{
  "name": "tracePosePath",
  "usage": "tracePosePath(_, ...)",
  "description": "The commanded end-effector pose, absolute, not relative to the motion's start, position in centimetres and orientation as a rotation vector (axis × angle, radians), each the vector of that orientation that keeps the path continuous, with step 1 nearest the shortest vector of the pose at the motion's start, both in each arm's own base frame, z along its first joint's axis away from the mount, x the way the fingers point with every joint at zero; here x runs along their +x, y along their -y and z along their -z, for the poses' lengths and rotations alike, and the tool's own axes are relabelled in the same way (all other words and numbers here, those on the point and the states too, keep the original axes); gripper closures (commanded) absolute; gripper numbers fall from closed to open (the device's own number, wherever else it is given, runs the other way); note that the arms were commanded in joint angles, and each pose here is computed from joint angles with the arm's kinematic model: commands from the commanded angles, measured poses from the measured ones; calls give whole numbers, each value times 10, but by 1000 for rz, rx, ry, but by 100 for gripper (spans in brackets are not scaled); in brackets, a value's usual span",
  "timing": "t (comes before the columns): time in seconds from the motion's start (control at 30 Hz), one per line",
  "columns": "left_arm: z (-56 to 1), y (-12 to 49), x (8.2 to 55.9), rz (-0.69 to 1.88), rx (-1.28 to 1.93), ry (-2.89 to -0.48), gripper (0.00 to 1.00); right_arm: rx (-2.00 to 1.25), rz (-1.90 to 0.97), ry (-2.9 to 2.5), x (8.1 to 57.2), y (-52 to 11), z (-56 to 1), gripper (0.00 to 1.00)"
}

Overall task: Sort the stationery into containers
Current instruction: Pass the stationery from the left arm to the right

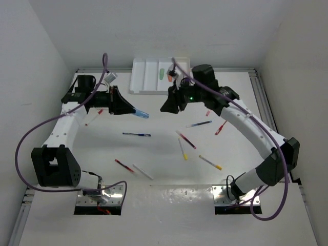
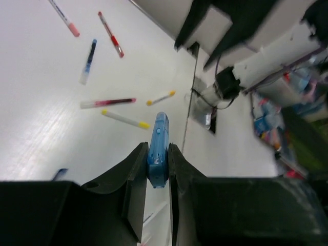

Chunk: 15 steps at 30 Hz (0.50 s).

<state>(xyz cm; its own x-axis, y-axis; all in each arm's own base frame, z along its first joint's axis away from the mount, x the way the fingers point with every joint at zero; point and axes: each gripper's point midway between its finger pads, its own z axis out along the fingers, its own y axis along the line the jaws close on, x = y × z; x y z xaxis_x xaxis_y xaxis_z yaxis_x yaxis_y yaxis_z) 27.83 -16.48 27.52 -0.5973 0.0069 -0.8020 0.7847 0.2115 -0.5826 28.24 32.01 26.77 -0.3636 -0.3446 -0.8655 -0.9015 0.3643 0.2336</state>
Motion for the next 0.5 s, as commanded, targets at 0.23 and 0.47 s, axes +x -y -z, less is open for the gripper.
tracePosePath(0.23, -325, 156, 243, 1423, 937, -1427, 100, -657, -1710, -1912, 254, -328, -321, 55)
tracePosePath(0.47, -332, 152, 236, 1419, 916, -1435, 100, -683, -1806, -1890, 233, -355, -311, 48)
